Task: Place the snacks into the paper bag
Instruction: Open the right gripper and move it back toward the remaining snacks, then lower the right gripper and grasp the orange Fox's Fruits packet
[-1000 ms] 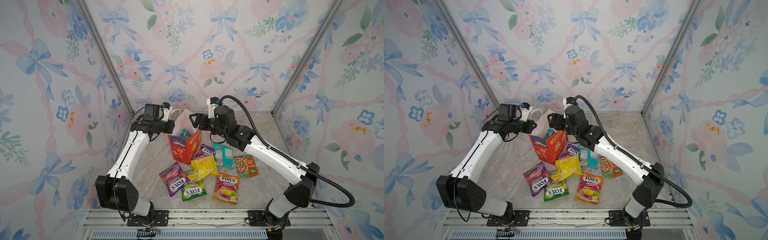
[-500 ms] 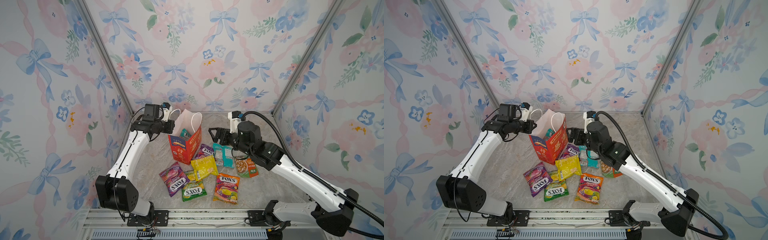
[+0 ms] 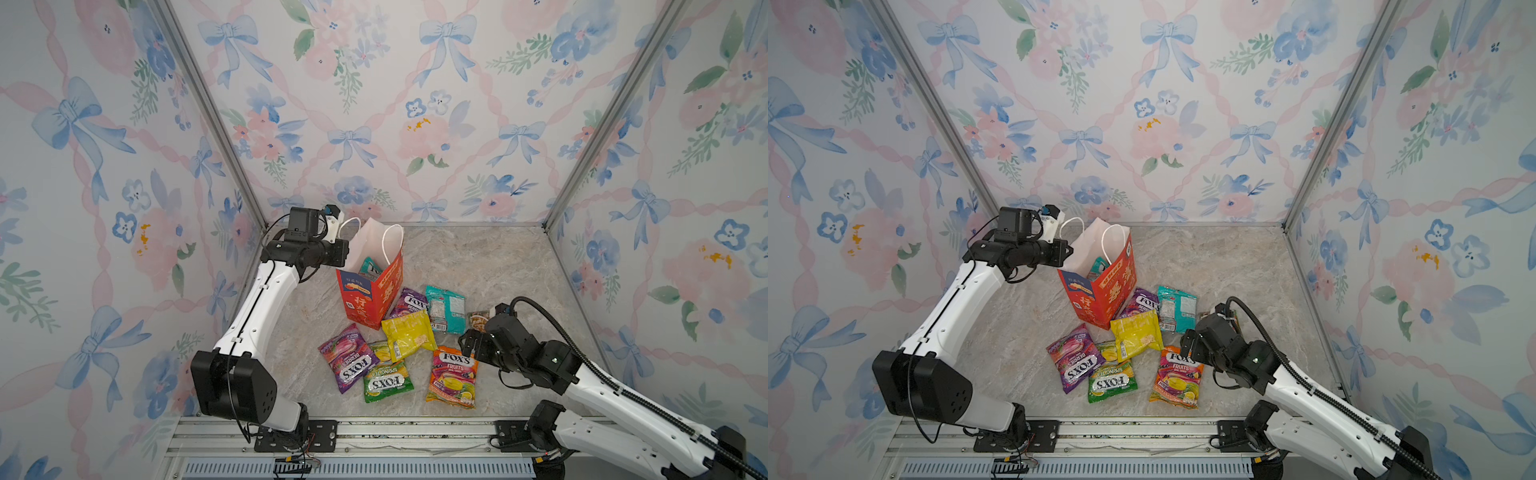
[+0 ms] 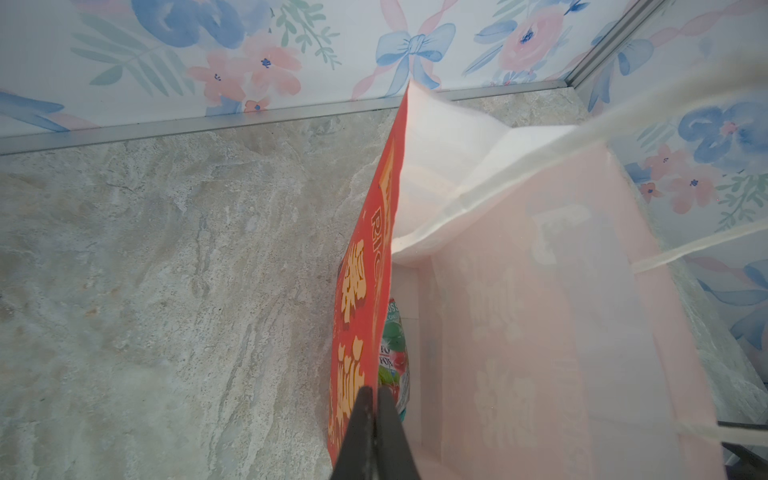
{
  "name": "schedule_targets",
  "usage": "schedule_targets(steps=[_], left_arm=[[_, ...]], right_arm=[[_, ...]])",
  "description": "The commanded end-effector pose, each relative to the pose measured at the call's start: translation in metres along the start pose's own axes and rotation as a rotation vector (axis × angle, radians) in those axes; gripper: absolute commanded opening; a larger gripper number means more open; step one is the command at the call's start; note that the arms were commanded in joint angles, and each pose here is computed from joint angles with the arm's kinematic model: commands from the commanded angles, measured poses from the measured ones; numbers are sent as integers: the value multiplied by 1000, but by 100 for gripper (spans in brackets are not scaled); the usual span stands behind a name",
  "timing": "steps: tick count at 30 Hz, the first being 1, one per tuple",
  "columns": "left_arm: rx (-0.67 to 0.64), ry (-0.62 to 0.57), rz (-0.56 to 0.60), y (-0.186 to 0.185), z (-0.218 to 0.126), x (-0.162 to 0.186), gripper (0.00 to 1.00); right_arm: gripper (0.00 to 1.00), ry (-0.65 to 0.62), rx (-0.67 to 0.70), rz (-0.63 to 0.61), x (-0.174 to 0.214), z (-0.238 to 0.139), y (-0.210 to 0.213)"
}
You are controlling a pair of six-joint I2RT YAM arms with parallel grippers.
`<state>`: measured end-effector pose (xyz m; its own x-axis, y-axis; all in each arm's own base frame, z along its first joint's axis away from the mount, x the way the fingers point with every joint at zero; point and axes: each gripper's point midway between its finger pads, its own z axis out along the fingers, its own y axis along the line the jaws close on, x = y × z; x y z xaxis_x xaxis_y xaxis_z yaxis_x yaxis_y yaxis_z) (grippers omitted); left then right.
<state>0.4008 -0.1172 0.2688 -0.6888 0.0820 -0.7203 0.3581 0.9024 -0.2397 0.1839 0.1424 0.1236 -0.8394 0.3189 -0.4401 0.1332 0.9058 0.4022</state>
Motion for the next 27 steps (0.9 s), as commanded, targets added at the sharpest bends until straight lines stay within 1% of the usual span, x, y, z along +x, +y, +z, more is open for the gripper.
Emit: schedule_targets(steps=[1,6,11,14,19,27], left_arm=[[-9,30,-25,1,-3,11,0],[-15,28,-27,2,-4,12,0],[-15,32,-30,2,-3,13,0],[-15,31,-31,2,-4,14,0],[-15,31,-32,2,-4,14,0],[-9,35,-33,1,-3,14,0]], right_arm=[[96,88,43,114,32,4,-30],[87,171,-17,208,63,19,-40],[79,190,-11,240,73,27,-48],[75,199,-35,267,77,33,-45],[70,215,-72,303,82,43,-39],[69,216,-61,281,84,52,-30]])
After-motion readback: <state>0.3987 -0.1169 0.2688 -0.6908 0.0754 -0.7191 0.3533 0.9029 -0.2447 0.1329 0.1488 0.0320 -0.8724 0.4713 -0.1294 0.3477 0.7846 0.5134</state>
